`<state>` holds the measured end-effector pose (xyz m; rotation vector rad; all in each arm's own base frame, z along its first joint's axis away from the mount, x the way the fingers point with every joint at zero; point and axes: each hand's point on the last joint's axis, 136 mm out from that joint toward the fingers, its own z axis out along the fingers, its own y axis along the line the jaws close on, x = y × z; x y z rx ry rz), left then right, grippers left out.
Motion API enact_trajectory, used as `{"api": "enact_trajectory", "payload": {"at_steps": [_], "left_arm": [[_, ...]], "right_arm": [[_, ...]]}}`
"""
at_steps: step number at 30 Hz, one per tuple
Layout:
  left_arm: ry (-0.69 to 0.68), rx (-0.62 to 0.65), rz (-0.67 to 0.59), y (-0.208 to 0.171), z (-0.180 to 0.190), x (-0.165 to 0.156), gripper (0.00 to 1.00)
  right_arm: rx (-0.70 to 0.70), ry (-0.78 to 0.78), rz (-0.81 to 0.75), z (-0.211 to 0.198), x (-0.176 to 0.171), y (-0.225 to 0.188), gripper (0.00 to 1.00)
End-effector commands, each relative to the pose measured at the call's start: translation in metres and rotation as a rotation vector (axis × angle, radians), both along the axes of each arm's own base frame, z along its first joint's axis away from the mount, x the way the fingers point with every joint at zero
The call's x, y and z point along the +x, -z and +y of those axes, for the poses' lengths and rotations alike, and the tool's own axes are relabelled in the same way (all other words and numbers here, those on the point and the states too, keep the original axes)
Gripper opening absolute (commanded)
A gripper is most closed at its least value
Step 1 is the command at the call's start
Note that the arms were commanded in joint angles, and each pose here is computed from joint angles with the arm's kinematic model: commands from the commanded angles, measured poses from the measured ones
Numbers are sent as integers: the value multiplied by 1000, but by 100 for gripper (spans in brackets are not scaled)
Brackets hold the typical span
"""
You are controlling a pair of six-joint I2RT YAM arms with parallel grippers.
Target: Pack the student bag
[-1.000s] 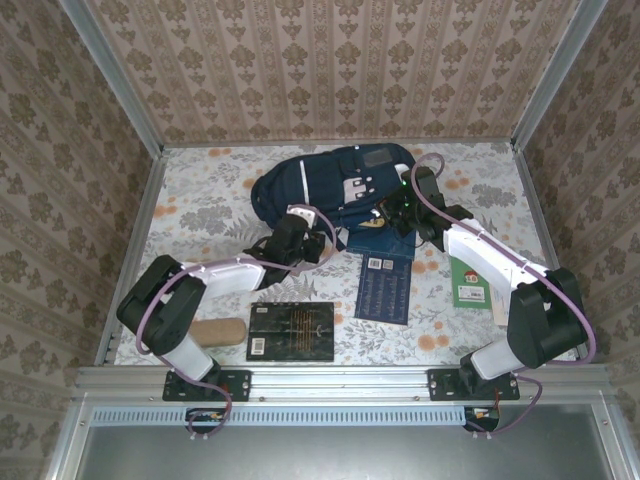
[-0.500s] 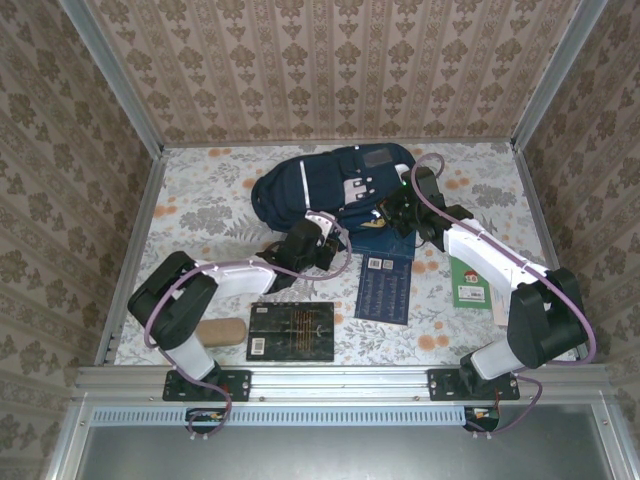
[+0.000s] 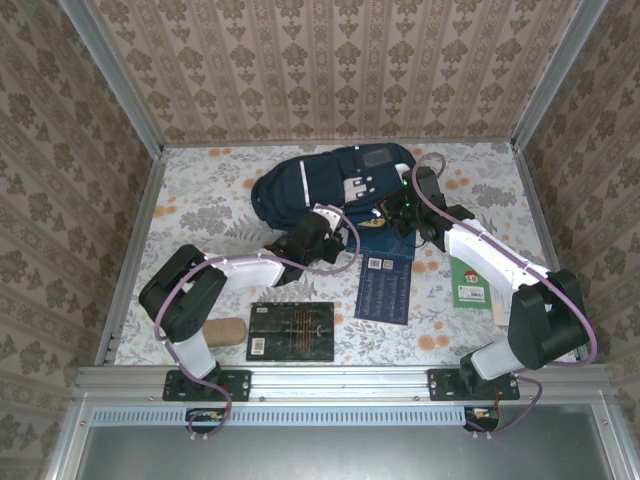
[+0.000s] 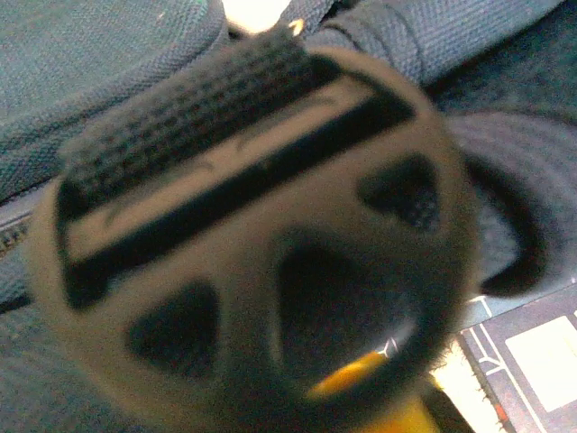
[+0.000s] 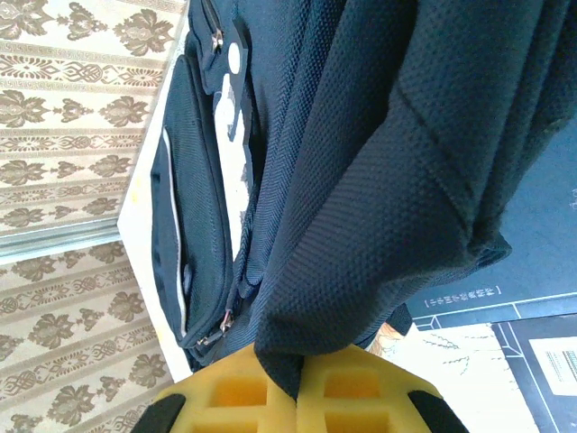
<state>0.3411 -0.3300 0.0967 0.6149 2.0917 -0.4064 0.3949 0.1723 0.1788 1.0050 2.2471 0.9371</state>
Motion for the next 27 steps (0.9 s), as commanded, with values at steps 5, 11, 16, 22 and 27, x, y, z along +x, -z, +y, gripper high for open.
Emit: {"api": "enact_trajectory", "payload": {"at_steps": [5, 11, 16, 22, 27], "left_arm": [[-56, -43, -14, -15, 7, 11, 0], [-148, -90, 31, -12, 42, 10, 0], [-209, -108, 67, -4, 71, 9, 0], [-194, -134, 82, -8, 79, 5, 0], [-87, -167, 56, -19, 54, -6, 20]], "right_arm": [[57, -29, -28, 5, -11, -25, 1], [41, -2, -17, -7, -11, -20, 0], [36, 7, -11, -12, -10, -17, 0], [39, 6, -18, -12, -9, -18, 0], [58, -8, -33, -8, -7, -24, 0]]}}
